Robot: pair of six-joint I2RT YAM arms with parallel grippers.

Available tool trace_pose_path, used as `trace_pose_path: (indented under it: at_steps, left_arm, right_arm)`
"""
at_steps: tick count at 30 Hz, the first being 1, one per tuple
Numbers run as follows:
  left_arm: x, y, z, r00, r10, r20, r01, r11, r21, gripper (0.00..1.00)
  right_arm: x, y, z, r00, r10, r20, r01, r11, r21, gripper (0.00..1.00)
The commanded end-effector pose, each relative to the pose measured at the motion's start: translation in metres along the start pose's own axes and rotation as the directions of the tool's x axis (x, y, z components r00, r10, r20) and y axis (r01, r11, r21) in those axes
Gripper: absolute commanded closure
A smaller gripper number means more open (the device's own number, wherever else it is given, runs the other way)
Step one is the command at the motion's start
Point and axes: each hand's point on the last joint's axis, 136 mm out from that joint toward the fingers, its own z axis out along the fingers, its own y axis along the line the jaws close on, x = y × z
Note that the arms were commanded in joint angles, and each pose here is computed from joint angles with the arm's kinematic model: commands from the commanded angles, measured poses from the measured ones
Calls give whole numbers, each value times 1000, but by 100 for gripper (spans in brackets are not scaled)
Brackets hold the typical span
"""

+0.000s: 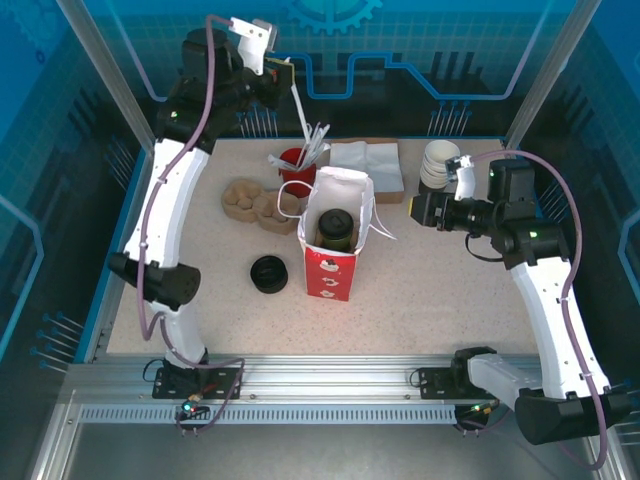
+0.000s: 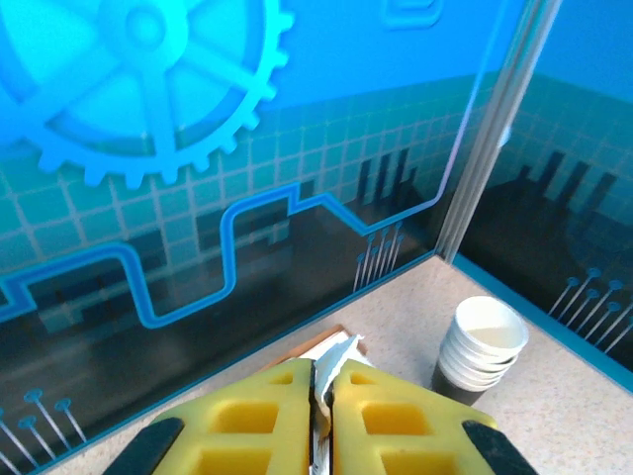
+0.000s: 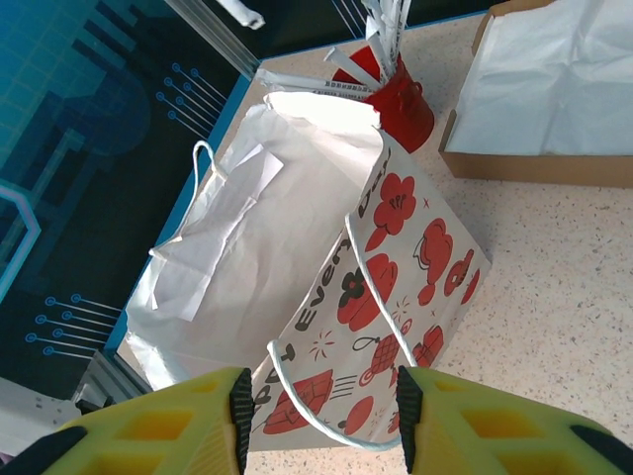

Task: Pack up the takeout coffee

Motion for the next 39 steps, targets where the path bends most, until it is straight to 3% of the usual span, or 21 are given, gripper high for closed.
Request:
trace_pose_path:
  at_steps: [1,7,15,39]
  left_arm:
    - [-23,-33,-41,997,66,34,-66,998,-4,87]
    - [-32,-97,-88,994,94,60,-99,991,91,87]
    - [1,-160,-120,994,102,35,-107,971,213,88]
    - [157,-159,-89,975,9,-221,38,977,210,87]
  right_arm:
    - [-16,16,-12,995,-77,67,79,997,-24,54]
    - [-22,11,-11,995,-69,78,68,998,11,55]
    - [-25,-4,-8,993,-85,76,78,994,81,54]
    - [-30,-22,21,998,-32,45,28,997,78,54]
